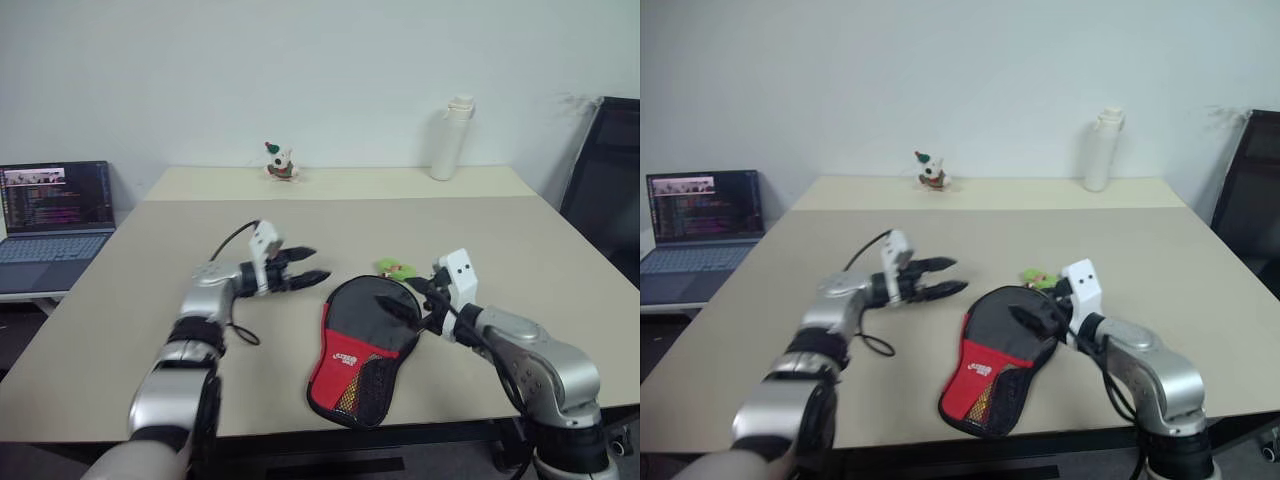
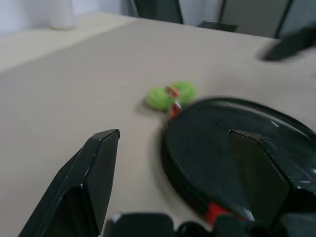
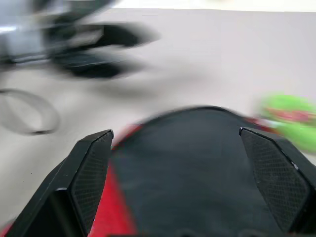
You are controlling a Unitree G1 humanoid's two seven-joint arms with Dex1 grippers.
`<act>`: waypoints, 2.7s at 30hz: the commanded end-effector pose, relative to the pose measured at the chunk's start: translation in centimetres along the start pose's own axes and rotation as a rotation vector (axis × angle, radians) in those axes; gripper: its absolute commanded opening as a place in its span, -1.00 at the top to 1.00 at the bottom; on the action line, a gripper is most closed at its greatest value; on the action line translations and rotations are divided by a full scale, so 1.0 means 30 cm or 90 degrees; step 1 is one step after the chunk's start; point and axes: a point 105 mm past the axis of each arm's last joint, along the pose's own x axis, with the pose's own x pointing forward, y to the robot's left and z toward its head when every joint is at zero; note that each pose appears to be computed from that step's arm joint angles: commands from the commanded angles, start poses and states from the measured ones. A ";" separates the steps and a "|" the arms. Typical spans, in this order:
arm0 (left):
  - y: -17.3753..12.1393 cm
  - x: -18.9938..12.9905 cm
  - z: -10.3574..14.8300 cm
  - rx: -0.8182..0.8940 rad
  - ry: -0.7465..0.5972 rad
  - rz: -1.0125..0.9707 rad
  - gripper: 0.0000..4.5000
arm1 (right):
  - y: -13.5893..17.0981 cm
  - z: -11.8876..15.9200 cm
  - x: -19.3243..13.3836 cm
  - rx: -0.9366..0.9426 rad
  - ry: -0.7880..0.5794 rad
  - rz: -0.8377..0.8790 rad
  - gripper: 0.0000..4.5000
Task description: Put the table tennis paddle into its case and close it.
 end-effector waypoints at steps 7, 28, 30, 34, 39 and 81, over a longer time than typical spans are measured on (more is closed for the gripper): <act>-0.054 -0.068 0.100 0.031 -0.011 0.007 -0.69 | -0.153 -0.070 0.083 0.065 0.000 -0.108 -1.00; -0.112 -0.067 0.073 0.012 0.005 0.005 -0.71 | -0.046 -0.139 0.196 0.015 0.033 0.091 0.98; -0.116 -0.070 0.066 0.012 0.011 0.005 -0.71 | -0.018 -0.126 0.211 -0.007 0.033 0.127 0.98; -0.126 -0.072 0.062 0.010 0.014 0.004 -0.71 | 0.008 -0.105 0.241 -0.034 0.028 0.160 0.98; -0.133 -0.074 0.056 0.009 0.019 0.005 -0.71 | 0.031 -0.077 0.279 -0.046 0.018 0.183 0.98; -0.175 0.198 -0.110 0.061 0.104 -0.109 -0.71 | -0.149 0.143 0.130 -0.075 -0.037 0.010 -0.99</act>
